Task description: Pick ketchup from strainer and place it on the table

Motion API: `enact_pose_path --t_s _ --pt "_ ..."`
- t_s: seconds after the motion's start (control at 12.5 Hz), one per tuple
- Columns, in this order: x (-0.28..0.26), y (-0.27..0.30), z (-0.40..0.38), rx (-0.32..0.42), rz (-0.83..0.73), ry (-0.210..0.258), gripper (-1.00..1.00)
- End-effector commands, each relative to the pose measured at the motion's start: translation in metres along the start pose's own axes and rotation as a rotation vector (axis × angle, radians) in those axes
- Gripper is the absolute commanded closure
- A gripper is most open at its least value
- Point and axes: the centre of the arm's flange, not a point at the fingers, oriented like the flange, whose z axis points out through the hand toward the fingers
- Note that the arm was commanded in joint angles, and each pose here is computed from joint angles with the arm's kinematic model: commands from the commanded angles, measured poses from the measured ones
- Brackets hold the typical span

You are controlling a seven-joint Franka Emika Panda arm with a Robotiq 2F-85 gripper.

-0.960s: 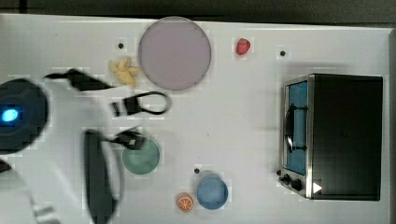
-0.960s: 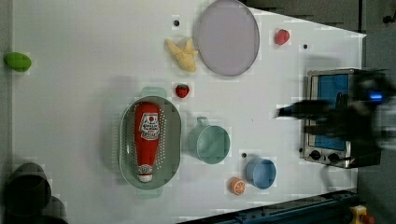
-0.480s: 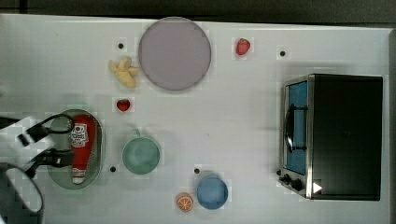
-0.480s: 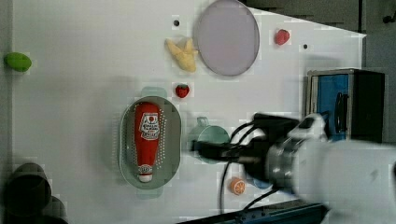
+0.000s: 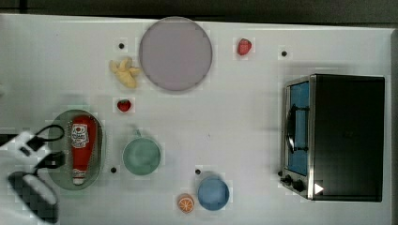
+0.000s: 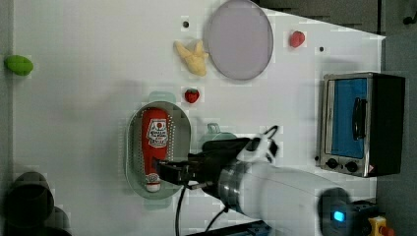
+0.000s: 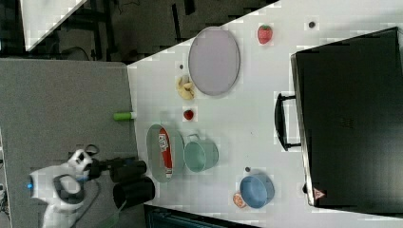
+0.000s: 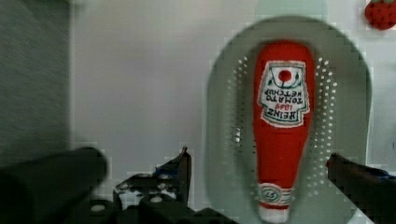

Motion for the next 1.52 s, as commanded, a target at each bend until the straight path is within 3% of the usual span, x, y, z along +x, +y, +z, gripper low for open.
enact_pose_path --t_s 0.08,0.48,0.88,0.96,1.2,1.52 --pt "0.018 0.036 0.052 -0.029 0.158 -0.03 -1.0" --pt "0.01 0.039 0.121 -0.019 0.118 -0.064 -1.0" --pt "0.014 0.033 0.159 -0.039 0.121 -0.056 -1.0" --pt "0.013 0.035 0.168 -0.068 0.113 -0.061 -0.92" --pt "0.01 0.032 0.178 -0.081 0.077 -0.052 -0.19" --pt "0.011 0.02 0.146 -0.061 0.071 -0.015 -0.13"
